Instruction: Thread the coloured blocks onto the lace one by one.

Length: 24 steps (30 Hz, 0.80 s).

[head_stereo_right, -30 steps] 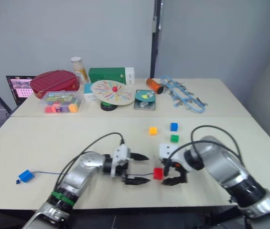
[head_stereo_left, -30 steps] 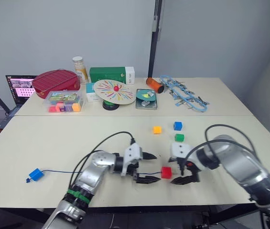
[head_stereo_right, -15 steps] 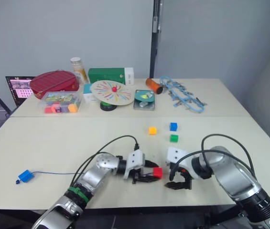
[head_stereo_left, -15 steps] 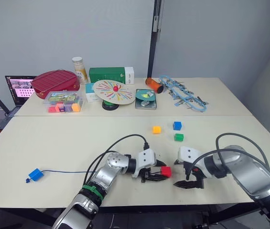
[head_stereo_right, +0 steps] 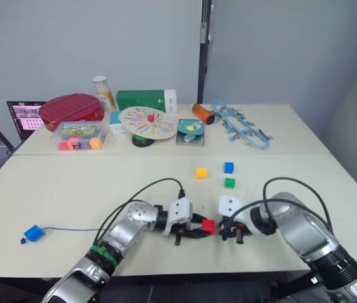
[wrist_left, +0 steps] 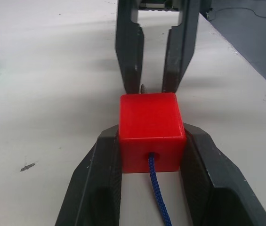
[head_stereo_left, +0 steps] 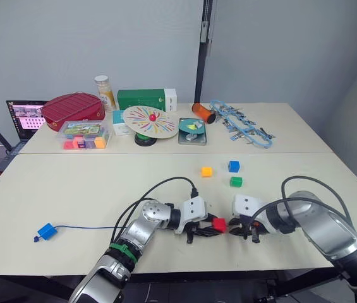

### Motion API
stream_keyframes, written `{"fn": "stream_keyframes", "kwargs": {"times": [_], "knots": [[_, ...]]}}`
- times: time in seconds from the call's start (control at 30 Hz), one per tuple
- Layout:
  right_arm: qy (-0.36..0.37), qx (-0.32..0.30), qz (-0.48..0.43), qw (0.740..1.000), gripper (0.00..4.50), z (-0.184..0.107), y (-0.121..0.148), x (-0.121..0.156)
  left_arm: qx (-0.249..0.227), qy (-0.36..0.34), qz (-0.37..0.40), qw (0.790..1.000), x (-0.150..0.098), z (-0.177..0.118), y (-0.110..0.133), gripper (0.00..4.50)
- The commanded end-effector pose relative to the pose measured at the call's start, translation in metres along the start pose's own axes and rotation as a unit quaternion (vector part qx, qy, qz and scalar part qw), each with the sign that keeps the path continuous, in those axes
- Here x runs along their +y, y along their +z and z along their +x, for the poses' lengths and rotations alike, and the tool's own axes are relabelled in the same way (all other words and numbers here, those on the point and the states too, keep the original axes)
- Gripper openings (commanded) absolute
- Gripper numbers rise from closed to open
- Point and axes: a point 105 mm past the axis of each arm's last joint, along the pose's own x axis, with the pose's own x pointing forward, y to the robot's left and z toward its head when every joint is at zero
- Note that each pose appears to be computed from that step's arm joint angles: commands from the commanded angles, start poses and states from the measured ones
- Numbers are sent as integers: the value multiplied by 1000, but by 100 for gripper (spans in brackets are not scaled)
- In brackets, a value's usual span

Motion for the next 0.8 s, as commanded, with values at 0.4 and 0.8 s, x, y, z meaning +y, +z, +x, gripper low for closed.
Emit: {"fn": "stream_keyframes", "kwargs": {"times": [0.4,0.8], "knots": [[30,1,-60,998,0,5,7,-25,100,150,-58,982,-27,-169,-51,118],[53,-23,-81,995,0,17,22,-25,264,309,-104,908,-55,-345,-69,118]]}}
